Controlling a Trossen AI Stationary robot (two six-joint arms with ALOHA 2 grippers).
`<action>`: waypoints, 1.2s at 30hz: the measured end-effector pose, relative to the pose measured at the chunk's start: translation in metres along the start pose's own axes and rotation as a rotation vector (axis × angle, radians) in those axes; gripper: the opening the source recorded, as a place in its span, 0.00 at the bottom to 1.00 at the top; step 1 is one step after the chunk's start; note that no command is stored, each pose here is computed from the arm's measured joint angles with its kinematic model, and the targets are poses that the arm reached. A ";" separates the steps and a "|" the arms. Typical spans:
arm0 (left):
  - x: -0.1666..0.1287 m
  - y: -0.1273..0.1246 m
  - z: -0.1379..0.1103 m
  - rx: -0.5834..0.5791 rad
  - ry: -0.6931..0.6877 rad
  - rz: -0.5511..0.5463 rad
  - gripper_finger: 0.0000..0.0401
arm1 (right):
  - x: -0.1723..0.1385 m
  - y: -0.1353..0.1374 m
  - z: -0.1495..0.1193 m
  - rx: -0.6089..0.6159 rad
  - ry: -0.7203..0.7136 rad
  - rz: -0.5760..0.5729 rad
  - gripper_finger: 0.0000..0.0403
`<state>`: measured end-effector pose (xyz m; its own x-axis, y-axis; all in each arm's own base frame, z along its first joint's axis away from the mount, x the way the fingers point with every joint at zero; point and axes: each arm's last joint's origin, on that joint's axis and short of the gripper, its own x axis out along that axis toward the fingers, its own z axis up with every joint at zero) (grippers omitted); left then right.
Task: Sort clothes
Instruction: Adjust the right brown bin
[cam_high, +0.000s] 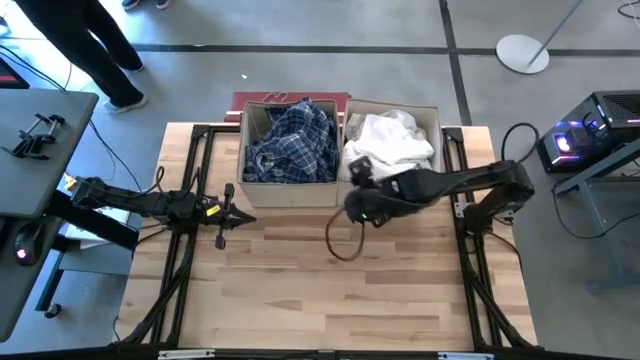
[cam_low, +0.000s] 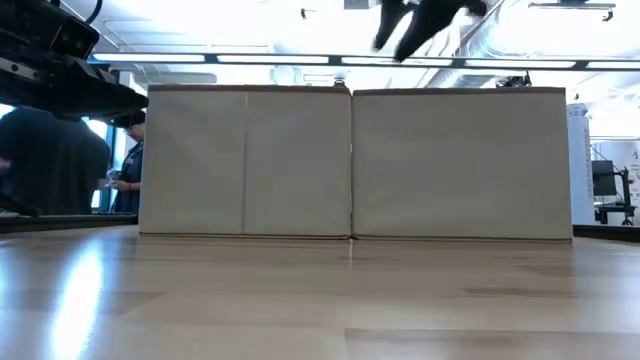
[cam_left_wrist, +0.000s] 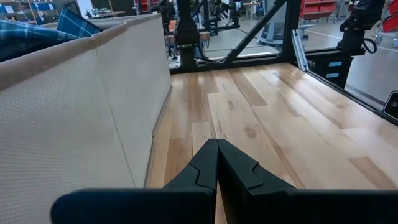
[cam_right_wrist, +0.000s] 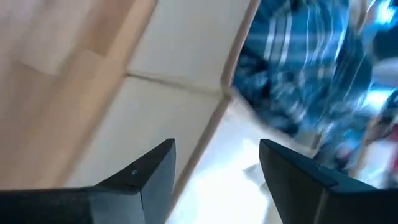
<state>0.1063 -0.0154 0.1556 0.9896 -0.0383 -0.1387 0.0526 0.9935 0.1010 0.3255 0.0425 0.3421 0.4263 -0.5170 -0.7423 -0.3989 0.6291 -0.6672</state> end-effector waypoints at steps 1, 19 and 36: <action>0.000 0.000 0.000 0.000 0.000 0.000 0.00 | -0.011 0.002 -0.002 0.048 0.009 0.036 0.55; 0.000 0.000 0.000 0.000 0.000 0.000 0.00 | -0.062 0.093 -0.140 0.893 0.288 0.344 0.31; 0.000 0.000 0.000 0.000 0.000 0.000 0.00 | 0.028 0.101 -0.177 0.933 0.346 -0.044 0.20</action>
<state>0.1063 -0.0154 0.1556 0.9895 -0.0384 -0.1391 0.0527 0.9935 0.1010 0.1537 -0.0112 0.2426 0.1056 -0.5980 -0.7945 0.4728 0.7331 -0.4889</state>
